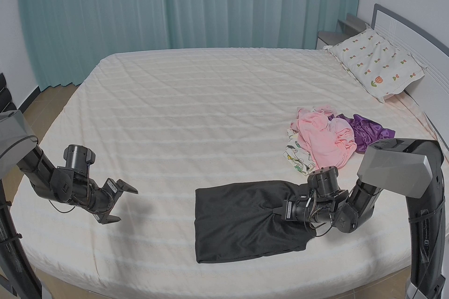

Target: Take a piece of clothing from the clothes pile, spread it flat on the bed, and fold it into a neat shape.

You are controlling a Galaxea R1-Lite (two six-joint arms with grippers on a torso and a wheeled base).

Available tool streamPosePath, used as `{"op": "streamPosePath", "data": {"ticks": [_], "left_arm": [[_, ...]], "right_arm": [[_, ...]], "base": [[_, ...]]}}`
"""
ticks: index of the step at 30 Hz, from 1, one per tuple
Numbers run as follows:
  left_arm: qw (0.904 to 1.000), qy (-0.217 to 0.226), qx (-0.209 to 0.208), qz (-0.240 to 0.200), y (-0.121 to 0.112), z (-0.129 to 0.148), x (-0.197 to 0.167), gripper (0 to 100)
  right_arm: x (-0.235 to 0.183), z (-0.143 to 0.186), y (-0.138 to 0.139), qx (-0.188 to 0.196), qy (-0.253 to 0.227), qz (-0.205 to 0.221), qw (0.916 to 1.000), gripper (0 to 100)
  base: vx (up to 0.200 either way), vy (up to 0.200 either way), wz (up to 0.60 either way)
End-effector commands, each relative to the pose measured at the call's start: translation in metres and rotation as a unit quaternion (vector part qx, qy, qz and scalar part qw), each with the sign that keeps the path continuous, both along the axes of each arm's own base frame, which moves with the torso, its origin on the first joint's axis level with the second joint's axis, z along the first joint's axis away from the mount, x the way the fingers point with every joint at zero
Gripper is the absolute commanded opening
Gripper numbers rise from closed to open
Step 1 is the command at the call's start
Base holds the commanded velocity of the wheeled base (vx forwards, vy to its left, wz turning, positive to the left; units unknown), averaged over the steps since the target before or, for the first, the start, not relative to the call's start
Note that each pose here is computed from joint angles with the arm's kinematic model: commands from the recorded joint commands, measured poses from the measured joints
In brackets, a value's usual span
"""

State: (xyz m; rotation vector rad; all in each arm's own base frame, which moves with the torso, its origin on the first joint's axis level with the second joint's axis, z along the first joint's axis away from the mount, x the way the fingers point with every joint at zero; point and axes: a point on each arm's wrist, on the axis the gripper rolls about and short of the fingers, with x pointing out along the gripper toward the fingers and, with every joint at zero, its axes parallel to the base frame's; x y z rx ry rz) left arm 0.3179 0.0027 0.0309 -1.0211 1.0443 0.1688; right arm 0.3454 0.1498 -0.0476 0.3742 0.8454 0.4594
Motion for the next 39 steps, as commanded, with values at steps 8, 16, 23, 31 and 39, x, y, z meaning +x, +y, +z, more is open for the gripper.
{"op": "streamPosePath", "data": {"ticks": [8, 16, 23, 31, 39], "left_arm": [[1.0, 0.001, 0.0, -0.001, -0.001, -0.001, 0.0, 100], [1.0, 0.001, 0.0, -0.001, -0.001, -0.001, 0.0, 100], [1.0, 0.001, 0.0, -0.001, -0.001, -0.001, 0.0, 100], [1.0, 0.002, 0.0, -0.001, -0.001, -0.001, 0.0, 100], [1.0, 0.002, 0.0, -0.002, -0.001, -0.001, 0.0, 100]], "right_arm": [[-0.007, 0.016, -0.018, 0.01, 0.001, -0.009, 0.9999, 0], [-0.013, 0.018, -0.031, 0.008, 0.011, -0.019, 0.9997, 0], [-0.015, 0.017, -0.042, 0.002, 0.015, -0.029, 0.9995, 0], [-0.021, 0.014, -0.062, -0.016, 0.021, -0.04, 0.9989, 0], [-0.021, 0.013, -0.065, -0.018, 0.024, -0.043, 0.9986, 0]], "base": [[0.0, -0.2, 0.0], [0.0, -0.2, 0.0], [0.0, -0.2, 0.0], [0.0, -0.2, 0.0], [0.0, -0.2, 0.0]]}}
